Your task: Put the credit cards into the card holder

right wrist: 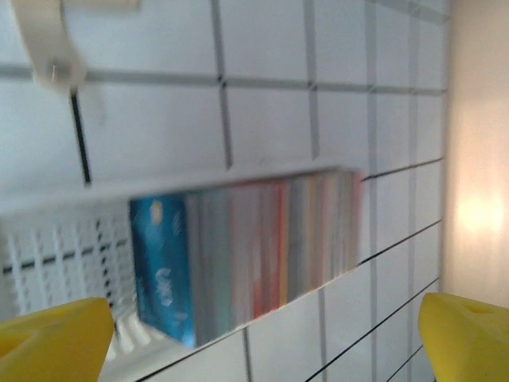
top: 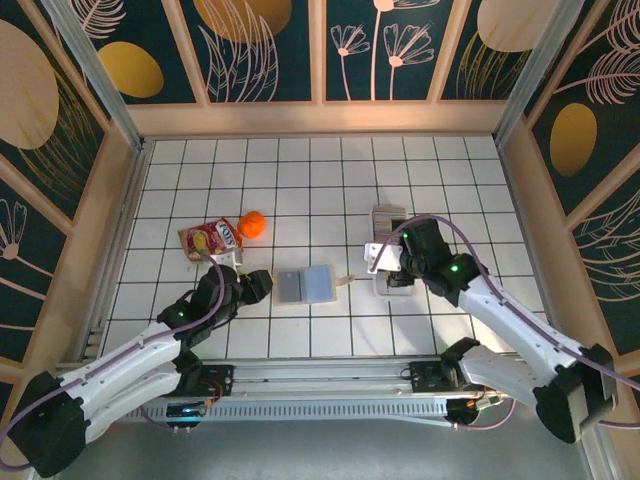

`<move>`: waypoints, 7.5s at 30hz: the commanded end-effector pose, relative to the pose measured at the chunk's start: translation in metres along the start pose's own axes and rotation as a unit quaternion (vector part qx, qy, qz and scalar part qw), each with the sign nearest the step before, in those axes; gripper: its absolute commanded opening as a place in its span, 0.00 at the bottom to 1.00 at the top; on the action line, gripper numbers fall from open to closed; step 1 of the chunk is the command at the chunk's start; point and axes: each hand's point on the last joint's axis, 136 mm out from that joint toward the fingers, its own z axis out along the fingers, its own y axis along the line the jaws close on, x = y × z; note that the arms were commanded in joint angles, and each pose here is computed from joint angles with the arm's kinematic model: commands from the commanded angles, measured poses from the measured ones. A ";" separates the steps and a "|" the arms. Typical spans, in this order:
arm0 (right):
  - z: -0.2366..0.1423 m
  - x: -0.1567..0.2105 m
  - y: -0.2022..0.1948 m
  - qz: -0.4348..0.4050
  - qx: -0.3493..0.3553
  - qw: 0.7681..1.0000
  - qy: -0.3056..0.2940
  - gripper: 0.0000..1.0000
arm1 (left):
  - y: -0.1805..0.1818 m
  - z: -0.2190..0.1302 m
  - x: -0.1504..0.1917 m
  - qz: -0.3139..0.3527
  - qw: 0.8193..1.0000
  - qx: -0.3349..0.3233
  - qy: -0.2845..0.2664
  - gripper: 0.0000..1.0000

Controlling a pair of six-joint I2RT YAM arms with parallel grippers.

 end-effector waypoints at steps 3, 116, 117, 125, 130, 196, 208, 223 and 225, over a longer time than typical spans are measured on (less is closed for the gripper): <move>0.022 0.002 0.000 -0.073 -0.010 0.997 0.005 0.99 | -0.007 0.002 0.003 0.022 1.000 0.016 0.010 0.53; -0.052 -0.064 -0.057 0.366 -0.012 0.924 -0.108 0.00 | -0.007 -0.005 0.009 0.003 0.999 0.035 0.014 0.32; -0.054 -0.065 -0.065 0.412 -0.004 0.905 -0.110 0.00 | -0.008 -0.005 0.009 0.002 0.999 0.036 0.014 0.32; -0.042 -0.076 -0.062 0.686 -0.083 0.713 -0.115 0.00 | -0.013 -0.002 0.010 -0.005 0.999 0.039 0.026 0.29; -0.037 -0.032 -0.064 0.614 0.015 0.789 -0.024 0.00 | -0.016 0.001 0.009 -0.003 0.999 0.038 0.032 0.28; 0.044 0.022 0.037 0.066 -0.095 0.990 0.083 0.24 | -0.009 0.003 0.023 -0.010 0.998 0.056 0.040 0.25; 0.050 0.031 0.023 0.033 -0.038 0.994 0.100 0.59 | -0.009 0.001 0.023 -0.015 0.997 0.060 0.036 0.25; 0.070 0.036 0.014 0.012 -0.008 0.993 0.120 0.84 | -0.008 -0.001 0.023 -0.015 0.997 0.064 0.032 0.24; 0.072 0.036 0.010 0.007 0.000 0.992 0.125 0.86 | -0.008 -0.002 0.022 -0.013 0.997 0.064 0.031 0.24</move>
